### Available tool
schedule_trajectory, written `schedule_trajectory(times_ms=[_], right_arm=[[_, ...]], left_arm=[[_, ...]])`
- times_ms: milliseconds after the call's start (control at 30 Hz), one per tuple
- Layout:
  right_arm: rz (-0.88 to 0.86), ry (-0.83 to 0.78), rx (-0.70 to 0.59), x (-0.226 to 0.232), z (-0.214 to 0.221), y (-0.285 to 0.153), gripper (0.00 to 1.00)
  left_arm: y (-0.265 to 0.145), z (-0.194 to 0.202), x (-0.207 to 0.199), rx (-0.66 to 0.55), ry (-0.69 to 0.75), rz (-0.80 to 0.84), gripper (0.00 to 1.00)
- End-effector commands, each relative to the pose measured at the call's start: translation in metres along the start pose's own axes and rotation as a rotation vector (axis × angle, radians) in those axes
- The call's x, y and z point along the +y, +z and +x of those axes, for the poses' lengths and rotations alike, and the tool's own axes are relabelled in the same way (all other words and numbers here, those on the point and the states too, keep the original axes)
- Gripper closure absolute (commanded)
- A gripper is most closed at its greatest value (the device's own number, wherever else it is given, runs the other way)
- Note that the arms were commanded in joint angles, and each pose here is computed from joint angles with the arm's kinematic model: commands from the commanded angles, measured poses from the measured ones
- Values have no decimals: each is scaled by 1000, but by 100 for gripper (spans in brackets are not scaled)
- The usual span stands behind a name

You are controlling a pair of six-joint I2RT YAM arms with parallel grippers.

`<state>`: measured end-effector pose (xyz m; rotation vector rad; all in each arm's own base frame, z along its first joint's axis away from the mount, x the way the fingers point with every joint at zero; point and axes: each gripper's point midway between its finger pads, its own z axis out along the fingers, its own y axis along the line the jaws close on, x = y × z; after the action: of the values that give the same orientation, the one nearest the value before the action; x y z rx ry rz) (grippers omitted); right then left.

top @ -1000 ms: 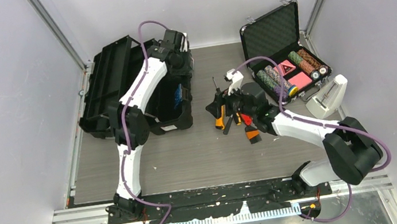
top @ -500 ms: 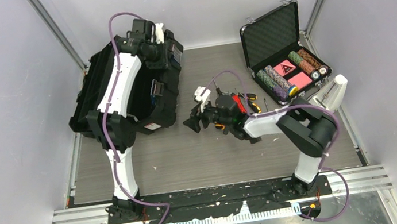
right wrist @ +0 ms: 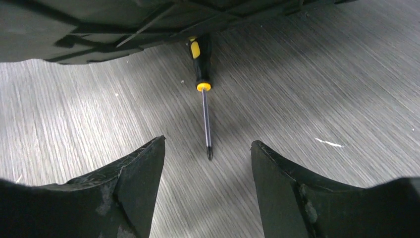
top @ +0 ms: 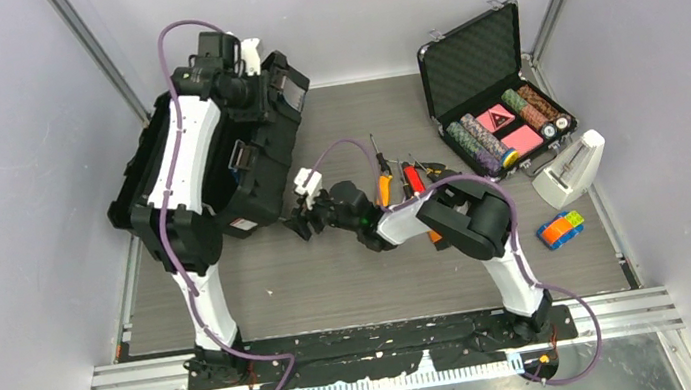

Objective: Pack the tool kit

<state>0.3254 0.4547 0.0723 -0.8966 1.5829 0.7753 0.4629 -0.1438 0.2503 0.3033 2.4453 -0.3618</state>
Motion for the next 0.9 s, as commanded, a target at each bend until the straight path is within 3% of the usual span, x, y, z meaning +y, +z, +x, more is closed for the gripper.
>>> schedule_trajectory(times_ms=[0,233,500,733,867], right_arm=[[74,-18,-34,1,-24,21,31],[181,65,105,-5,13,35,33],[209,86,174,-4,21,45,41],[209,76,313,5,41,46,63],[206,58,364,9,45,43,68]], left_arm=[[-71,-54,17,-262,88,-52,100],[-82,-52,26,-275,71,-63,100],[-86,-50,40,-276,53,-85,100],[-89,-48,48,-274,45,-103,100],[-89,-47,51,-272,38,-106,100]])
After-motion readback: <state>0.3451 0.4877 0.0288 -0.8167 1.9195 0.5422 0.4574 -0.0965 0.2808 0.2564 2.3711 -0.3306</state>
